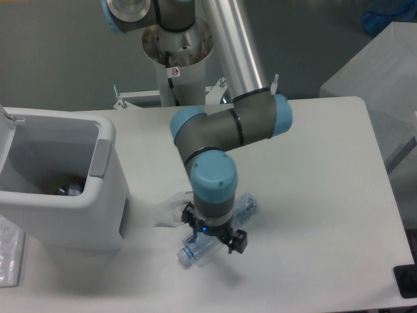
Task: Place the trash in the trash can
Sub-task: 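Move the gripper down over the clear plastic water bottle, then close the gripper on the bottle's capped end and lift it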
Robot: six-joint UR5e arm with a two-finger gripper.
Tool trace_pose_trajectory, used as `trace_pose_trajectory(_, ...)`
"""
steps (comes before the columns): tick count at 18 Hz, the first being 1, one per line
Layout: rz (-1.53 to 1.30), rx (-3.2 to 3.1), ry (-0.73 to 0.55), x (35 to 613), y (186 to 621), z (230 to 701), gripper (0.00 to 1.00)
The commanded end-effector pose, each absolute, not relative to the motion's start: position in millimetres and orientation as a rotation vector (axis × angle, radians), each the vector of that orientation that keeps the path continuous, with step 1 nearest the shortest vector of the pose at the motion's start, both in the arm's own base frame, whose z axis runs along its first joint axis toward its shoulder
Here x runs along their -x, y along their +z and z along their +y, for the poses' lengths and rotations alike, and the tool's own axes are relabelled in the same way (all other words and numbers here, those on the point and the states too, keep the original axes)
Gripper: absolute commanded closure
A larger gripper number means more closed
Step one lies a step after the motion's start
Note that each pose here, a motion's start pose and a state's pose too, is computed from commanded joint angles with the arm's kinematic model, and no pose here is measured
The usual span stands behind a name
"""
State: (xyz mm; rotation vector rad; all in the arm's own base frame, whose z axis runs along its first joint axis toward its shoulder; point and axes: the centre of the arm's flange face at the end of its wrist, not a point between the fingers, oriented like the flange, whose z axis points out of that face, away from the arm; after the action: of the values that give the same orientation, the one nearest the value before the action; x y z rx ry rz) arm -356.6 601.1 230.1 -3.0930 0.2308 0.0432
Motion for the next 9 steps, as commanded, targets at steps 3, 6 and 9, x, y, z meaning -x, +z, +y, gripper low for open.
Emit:
trace_pose_trajectory(3,0.244,3.105,0.026,350.8,219.6,603.8,0.00)
trace_pose_trajectory(6,0.237,3.122,0.031,354.7,209.8,606.3,0.00)
trace_pose_trajectory(9,0.265,3.169,0.065,349.0,191.4,613.0,0.00)
